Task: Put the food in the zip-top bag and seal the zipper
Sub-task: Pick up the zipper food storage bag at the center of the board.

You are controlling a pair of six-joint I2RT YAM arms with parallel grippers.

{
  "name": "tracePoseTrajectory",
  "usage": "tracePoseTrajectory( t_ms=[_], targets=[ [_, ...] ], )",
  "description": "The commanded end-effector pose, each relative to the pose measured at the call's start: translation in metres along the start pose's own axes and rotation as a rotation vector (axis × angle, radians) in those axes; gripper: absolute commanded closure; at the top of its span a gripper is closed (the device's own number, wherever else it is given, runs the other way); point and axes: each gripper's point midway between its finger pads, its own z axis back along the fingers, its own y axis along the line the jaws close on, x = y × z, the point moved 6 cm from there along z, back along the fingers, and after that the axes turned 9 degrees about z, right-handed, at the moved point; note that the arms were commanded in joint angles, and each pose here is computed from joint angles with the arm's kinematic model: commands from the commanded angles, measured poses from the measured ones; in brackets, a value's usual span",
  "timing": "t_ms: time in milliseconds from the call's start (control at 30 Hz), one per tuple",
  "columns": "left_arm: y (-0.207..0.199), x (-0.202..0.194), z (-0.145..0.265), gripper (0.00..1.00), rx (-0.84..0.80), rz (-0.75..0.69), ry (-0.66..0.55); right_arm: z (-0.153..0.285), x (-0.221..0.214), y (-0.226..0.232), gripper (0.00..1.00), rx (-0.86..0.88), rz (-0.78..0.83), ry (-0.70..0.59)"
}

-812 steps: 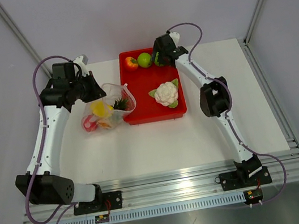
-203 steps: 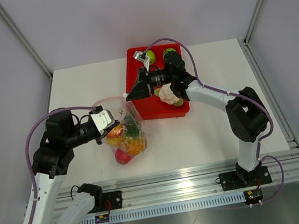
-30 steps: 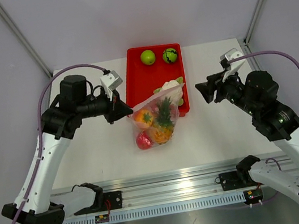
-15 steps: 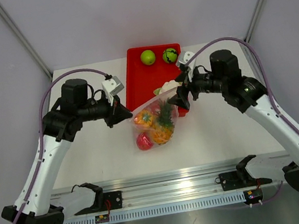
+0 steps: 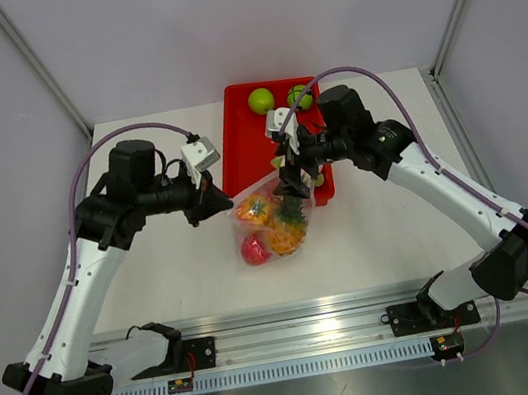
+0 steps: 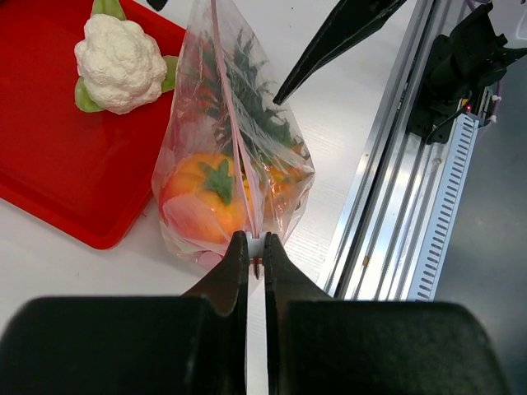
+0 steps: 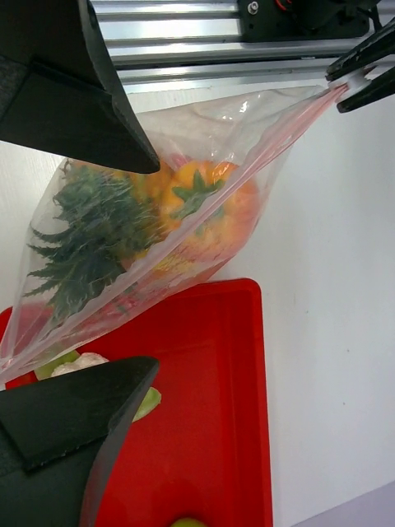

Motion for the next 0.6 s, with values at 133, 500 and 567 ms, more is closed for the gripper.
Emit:
tracePoseTrajectory(
  t_ms=[133, 500, 567],
  targets=[
    [0.000, 0.011, 0.001, 1.00, -0.007, -0.039, -0.029, -0.006, 0.008, 0.003, 0.26, 0.056, 0.018, -0.025],
    [-0.002, 0.013, 0.006, 0.39, 0.015, -0.014, -0.014, 0.025, 0.014, 0.000, 1.00, -0.196, -0.022, -0.034],
    [-0.008, 0.017, 0.015, 0.26, 0.021, -0.013, -0.011, 0.038, 0.009, 0.003, 1.00, -0.272, -0.026, -0.024]
  ],
)
